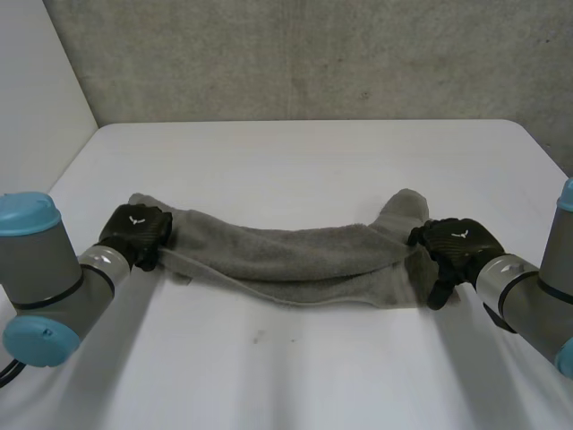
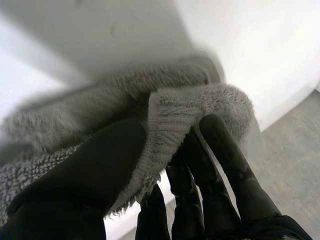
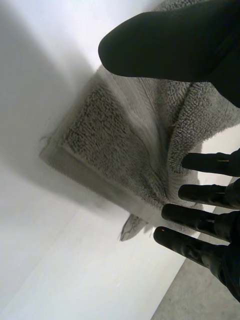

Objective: Fold the laundry

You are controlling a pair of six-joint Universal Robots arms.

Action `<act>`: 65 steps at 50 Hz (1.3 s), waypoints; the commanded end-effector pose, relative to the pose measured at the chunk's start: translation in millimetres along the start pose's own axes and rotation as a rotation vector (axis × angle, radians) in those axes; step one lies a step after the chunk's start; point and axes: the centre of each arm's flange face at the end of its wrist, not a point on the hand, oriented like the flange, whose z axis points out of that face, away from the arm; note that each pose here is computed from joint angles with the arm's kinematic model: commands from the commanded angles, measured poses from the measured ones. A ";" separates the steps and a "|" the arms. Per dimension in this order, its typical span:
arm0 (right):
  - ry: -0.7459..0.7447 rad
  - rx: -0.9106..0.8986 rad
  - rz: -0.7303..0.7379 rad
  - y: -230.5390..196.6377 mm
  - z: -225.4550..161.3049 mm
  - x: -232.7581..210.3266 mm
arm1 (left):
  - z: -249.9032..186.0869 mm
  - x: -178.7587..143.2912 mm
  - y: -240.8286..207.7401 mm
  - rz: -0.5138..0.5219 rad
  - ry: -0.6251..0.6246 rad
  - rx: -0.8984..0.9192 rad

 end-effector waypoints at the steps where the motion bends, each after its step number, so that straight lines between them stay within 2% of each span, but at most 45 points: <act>1: 0.055 -0.001 0.023 -4.1 2.7 21.9 | -24.5 -8.9 -38.0 -0.035 -0.032 0.093; 11: 0.088 0.000 0.047 -32.3 -23.2 40.7 | -80.0 -17.0 -104.2 -0.108 -0.032 0.223; 16: 0.049 -0.025 0.075 -36.9 -40.2 36.1 | -105.8 -12.8 -134.2 -0.138 -0.004 0.285; 19: 0.023 -0.040 0.113 -31.9 -45.6 30.2 | -117.4 -8.3 -148.4 -0.166 0.022 0.318; 26: -0.054 -0.074 0.327 -8.0 -47.3 12.5 | -136.7 0.6 -185.1 -0.226 0.076 0.421; 31: -0.082 -0.066 0.391 1.0 -46.5 2.2 | -147.9 6.3 -202.5 -0.244 0.111 0.462; 40: -0.168 -0.012 0.438 -0.1 -45.3 -31.5 | -164.0 14.8 -218.4 -0.259 0.148 0.499; 47: -0.241 0.001 0.388 4.9 -29.0 -65.7 | -181.0 19.7 -230.6 -0.286 0.153 0.546; 51: -0.208 0.015 0.364 6.7 -16.4 -73.7 | -186.9 20.5 -234.0 -0.296 0.159 0.562; 58: -0.039 0.128 0.343 3.0 17.8 -70.6 | -185.5 21.3 -230.5 -0.312 0.163 0.548; 65: 0.033 0.236 0.331 -15.9 17.4 -56.2 | -178.5 20.2 -220.2 -0.331 0.155 0.512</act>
